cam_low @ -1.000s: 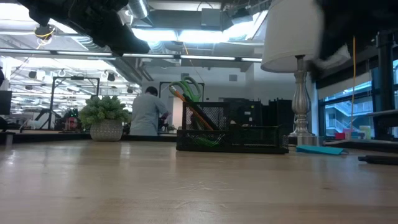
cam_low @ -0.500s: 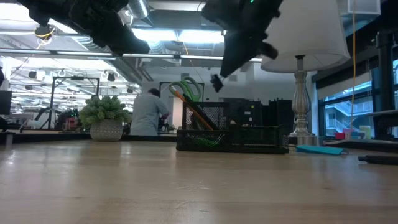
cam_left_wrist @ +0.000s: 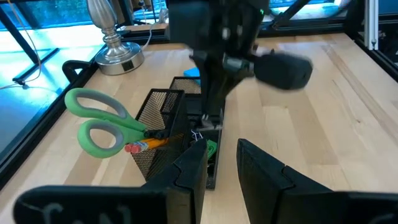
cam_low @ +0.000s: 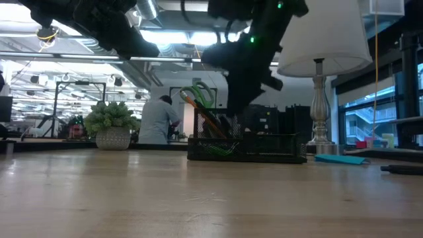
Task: Pick and place office supplies into organizer
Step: Put the black binder clip into the black organizer, then put the black pen into the black organizer
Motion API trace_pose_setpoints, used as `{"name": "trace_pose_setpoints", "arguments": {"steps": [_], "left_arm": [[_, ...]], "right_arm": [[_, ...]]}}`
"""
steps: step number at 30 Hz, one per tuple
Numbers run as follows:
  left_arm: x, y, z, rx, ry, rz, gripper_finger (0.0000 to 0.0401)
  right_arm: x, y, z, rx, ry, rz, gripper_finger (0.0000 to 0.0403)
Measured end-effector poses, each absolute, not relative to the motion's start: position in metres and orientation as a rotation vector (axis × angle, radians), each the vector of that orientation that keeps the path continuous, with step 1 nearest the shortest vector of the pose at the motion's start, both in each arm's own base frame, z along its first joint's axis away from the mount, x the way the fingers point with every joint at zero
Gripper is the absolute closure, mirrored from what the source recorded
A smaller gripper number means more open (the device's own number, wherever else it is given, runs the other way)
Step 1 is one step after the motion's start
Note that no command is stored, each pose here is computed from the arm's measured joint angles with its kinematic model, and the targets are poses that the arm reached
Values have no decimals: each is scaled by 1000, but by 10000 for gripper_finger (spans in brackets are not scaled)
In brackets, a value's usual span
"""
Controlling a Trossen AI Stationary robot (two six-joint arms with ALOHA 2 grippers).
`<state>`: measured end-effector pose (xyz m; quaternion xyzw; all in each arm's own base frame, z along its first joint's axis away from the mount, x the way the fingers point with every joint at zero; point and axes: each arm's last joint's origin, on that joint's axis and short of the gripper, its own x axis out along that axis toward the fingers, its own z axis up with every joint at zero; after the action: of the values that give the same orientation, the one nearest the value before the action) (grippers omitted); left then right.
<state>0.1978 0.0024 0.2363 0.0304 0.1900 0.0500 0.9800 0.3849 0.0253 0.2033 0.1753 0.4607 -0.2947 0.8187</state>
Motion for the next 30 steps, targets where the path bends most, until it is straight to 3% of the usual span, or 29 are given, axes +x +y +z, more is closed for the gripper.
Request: {"name": "trace_pose_setpoints", "arguments": {"steps": [11,23,30], "left_arm": [[198,2,236,61,385,101,319],[198,2,236,61,387,101,319],[198,2,236,62,386,101,319]], "right_arm": [[394,26,170,336,1038,-667,395],[394,26,171,342,1043,-664,298],[401,26,198,337,1051,-664,258]]}}
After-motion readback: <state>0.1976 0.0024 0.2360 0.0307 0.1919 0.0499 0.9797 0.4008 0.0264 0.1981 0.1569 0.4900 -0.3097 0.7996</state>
